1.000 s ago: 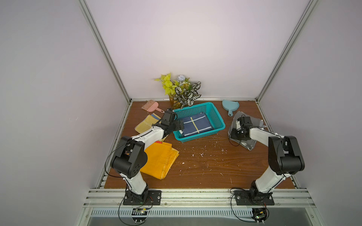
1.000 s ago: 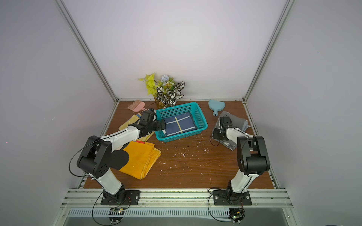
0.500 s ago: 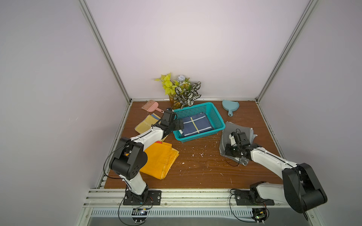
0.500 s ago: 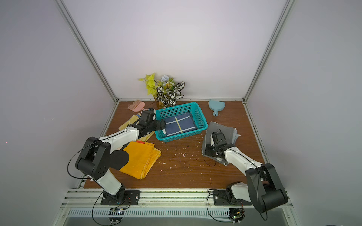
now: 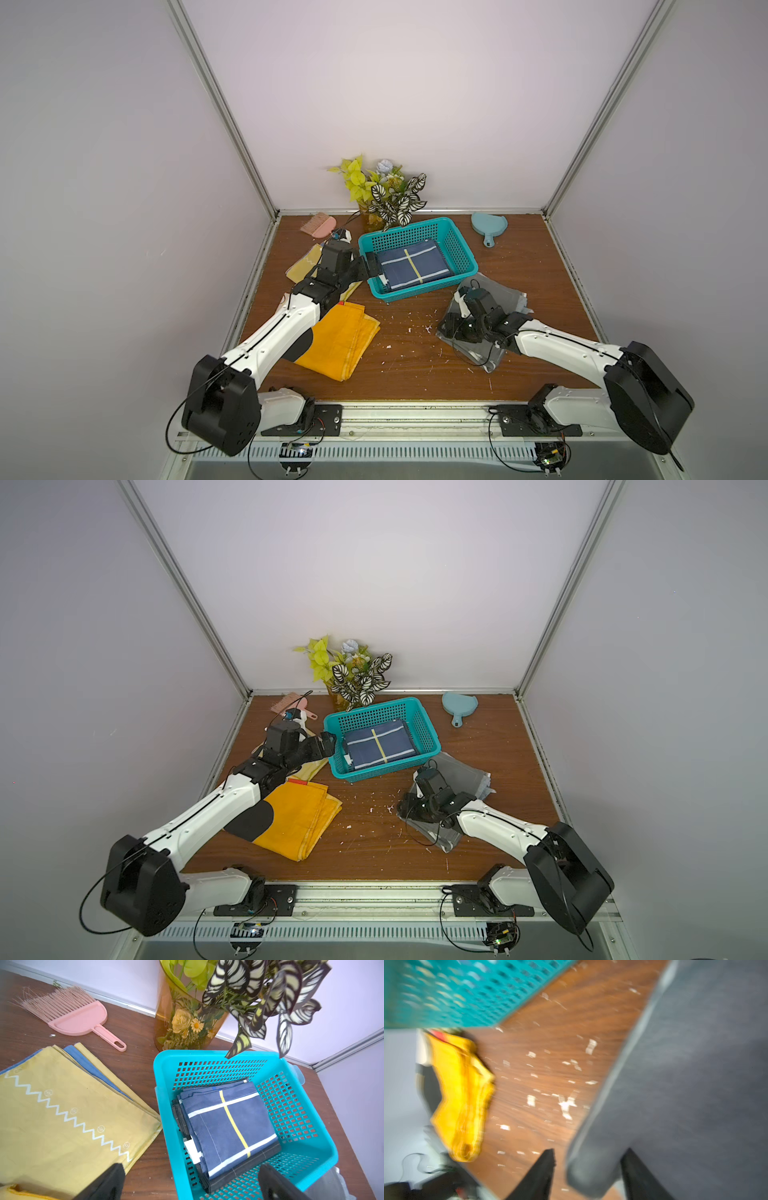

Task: Put the folded pillowcase in the basket
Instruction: Move the pillowcase to the center of the board, then pick up the pillowcase from the center of the board.

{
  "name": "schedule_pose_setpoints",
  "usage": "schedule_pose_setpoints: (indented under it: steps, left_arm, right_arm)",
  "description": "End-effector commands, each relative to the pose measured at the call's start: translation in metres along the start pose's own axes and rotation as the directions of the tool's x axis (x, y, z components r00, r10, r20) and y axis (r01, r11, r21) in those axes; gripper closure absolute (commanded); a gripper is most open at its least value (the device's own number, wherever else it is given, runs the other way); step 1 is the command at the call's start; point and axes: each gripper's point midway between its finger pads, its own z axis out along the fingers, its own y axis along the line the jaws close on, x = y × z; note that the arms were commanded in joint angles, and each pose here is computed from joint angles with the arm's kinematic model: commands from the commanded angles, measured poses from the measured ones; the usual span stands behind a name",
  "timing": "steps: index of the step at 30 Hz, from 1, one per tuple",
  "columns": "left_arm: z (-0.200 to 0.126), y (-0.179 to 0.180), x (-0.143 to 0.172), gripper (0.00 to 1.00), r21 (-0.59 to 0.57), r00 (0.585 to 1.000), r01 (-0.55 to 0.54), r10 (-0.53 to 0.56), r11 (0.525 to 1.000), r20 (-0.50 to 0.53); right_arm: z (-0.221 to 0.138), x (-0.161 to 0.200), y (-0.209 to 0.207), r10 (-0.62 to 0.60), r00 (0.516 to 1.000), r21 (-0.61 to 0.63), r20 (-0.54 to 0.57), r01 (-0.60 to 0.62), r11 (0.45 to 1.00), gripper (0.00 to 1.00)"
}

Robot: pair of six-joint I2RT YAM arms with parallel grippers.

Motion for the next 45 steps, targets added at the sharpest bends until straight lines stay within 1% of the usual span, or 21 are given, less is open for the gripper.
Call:
schedule_pose_setpoints:
  steps: [1,4,6,7,9,11,14,15,16,20,24,27,29,30,32,36,40,45]
  left_arm:
    - [-0.011,-0.006,0.027,0.00,-0.023,0.997,-0.026,0.025,0.999,-0.074]
    - [-0.018,-0.022,0.047,0.00,0.029,0.994,-0.013,0.016,0.999,-0.108]
    - [-0.022,-0.033,0.060,0.00,0.058,0.992,-0.012,0.019,0.998,-0.124]
    - [-0.024,-0.039,0.065,0.00,0.065,0.991,-0.016,0.024,0.998,-0.129]
    - [-0.029,-0.051,0.077,0.01,0.082,0.989,-0.028,0.040,0.996,-0.143]
    - [-0.033,-0.062,0.087,0.00,0.098,0.986,-0.039,0.055,0.994,-0.160]
    - [-0.038,-0.076,0.103,0.00,0.123,0.979,-0.051,0.074,0.991,-0.192]
    - [-0.040,-0.080,0.109,0.00,0.131,0.977,-0.052,0.077,0.990,-0.200]
    - [-0.043,-0.085,0.113,0.00,0.141,0.975,-0.055,0.084,0.988,-0.206]
    - [-0.048,-0.088,0.130,0.00,0.151,0.968,-0.055,0.090,0.987,-0.235]
    - [-0.050,-0.083,0.143,0.00,0.145,0.962,-0.040,0.077,0.989,-0.261]
    - [-0.051,-0.077,0.148,0.00,0.138,0.960,-0.037,0.074,0.990,-0.271]
    - [-0.052,-0.075,0.150,0.00,0.134,0.958,-0.036,0.072,0.990,-0.277]
    - [-0.052,-0.073,0.151,0.00,0.129,0.958,-0.037,0.072,0.991,-0.279]
    - [-0.054,-0.070,0.152,0.01,0.124,0.956,-0.040,0.074,0.992,-0.283]
    - [-0.056,-0.063,0.158,0.01,0.106,0.950,-0.049,0.079,0.993,-0.303]
    - [-0.059,-0.054,0.169,0.00,0.096,0.941,-0.036,0.067,0.995,-0.331]
    - [-0.062,-0.042,0.181,0.00,0.074,0.933,-0.023,0.049,0.997,-0.358]
  right_arm:
    - [-0.032,-0.036,0.023,-0.043,0.990,-0.003,0.137,0.044,0.999,0.19]
    - [-0.058,-0.047,-0.004,-0.095,0.975,0.157,0.202,0.064,0.986,0.17]
    - [-0.071,-0.046,-0.032,-0.111,0.972,0.266,0.208,0.053,0.962,0.21]
    - [-0.076,-0.043,-0.048,-0.111,0.973,0.317,0.205,0.041,0.947,0.27]
    - [-0.080,-0.035,-0.074,-0.091,0.978,0.375,0.187,0.015,0.927,0.47]
    - [-0.081,-0.027,-0.094,-0.058,0.982,0.400,0.179,-0.019,0.916,0.61]
    - [-0.077,-0.014,-0.121,0.001,0.985,0.416,0.175,-0.075,0.906,0.90]
    - [-0.074,-0.011,-0.125,0.017,0.984,0.412,0.175,-0.088,0.907,0.98]
    - [-0.070,-0.010,-0.125,0.023,0.985,0.400,0.172,-0.091,0.912,1.00]
    - [-0.050,0.007,-0.133,0.072,0.992,0.386,0.106,-0.108,0.916,1.00]
    - [-0.031,0.039,-0.135,0.123,0.992,0.358,-0.002,-0.114,0.927,1.00]
    - [-0.025,0.058,-0.123,0.099,0.994,0.350,-0.045,-0.077,0.933,1.00]
    - [-0.021,0.069,-0.114,0.097,0.993,0.319,-0.071,-0.069,0.945,1.00]
    - [-0.018,0.074,-0.109,0.100,0.991,0.301,-0.088,-0.069,0.951,0.97]
    - [-0.014,0.079,-0.101,0.095,0.989,0.282,-0.111,-0.060,0.958,0.94]
    - [-0.004,0.079,-0.069,0.043,0.989,0.232,-0.143,-0.008,0.973,0.89]
    - [0.014,0.085,-0.031,-0.011,0.980,0.159,-0.198,0.043,0.986,0.85]
    - [0.033,0.093,0.010,-0.093,0.961,0.090,-0.261,0.120,0.989,0.84]
